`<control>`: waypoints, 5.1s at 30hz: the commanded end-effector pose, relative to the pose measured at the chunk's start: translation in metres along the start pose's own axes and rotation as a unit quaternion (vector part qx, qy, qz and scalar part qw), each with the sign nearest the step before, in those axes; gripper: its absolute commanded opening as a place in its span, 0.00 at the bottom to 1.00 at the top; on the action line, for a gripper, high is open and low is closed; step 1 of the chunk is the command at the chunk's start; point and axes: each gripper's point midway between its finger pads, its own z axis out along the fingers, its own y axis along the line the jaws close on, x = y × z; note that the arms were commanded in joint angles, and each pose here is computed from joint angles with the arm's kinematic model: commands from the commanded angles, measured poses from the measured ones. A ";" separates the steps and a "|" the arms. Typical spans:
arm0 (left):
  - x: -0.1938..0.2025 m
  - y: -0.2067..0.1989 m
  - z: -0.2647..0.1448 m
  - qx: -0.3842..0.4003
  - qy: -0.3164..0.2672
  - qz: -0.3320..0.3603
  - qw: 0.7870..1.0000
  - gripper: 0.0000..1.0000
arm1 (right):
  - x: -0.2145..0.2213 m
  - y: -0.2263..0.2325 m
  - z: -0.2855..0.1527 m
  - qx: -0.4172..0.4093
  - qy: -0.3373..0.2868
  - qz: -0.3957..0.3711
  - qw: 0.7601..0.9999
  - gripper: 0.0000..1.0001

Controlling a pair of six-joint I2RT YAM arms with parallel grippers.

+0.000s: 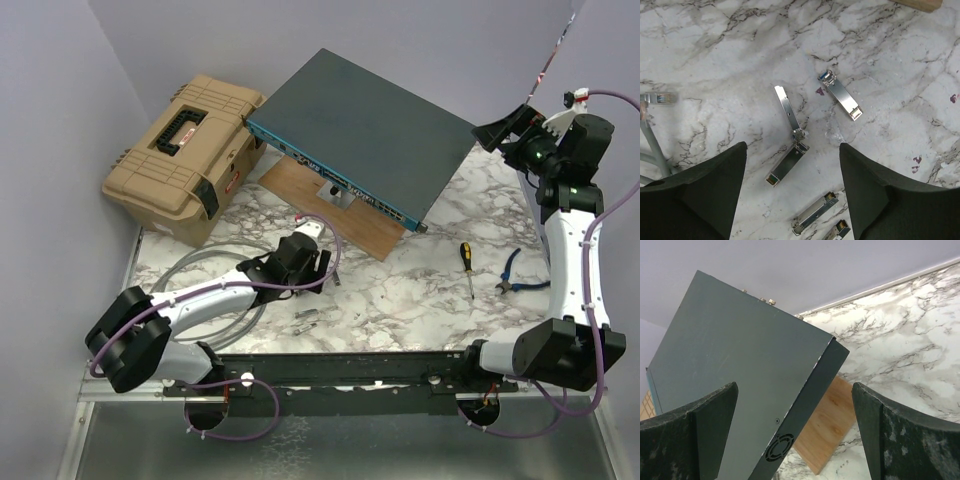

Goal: Insert the plug into the switch port
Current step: Pick up the connector from the center of the board.

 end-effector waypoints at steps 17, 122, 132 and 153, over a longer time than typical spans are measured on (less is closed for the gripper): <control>0.052 -0.037 -0.013 0.082 0.098 0.004 0.992 0.64 | -0.003 -0.001 0.002 0.011 -0.001 -0.001 1.000 1.00; 0.016 0.025 0.048 -0.031 0.057 0.031 0.997 0.19 | 0.006 0.000 0.015 -0.003 0.016 0.005 1.000 1.00; 0.027 0.027 0.032 -0.025 0.068 -0.004 0.997 0.41 | 0.005 0.000 0.012 0.001 0.012 0.001 1.000 1.00; 0.042 0.032 0.031 -0.087 0.069 -0.018 0.994 0.39 | 0.004 0.000 0.013 -0.002 0.013 0.003 1.000 1.00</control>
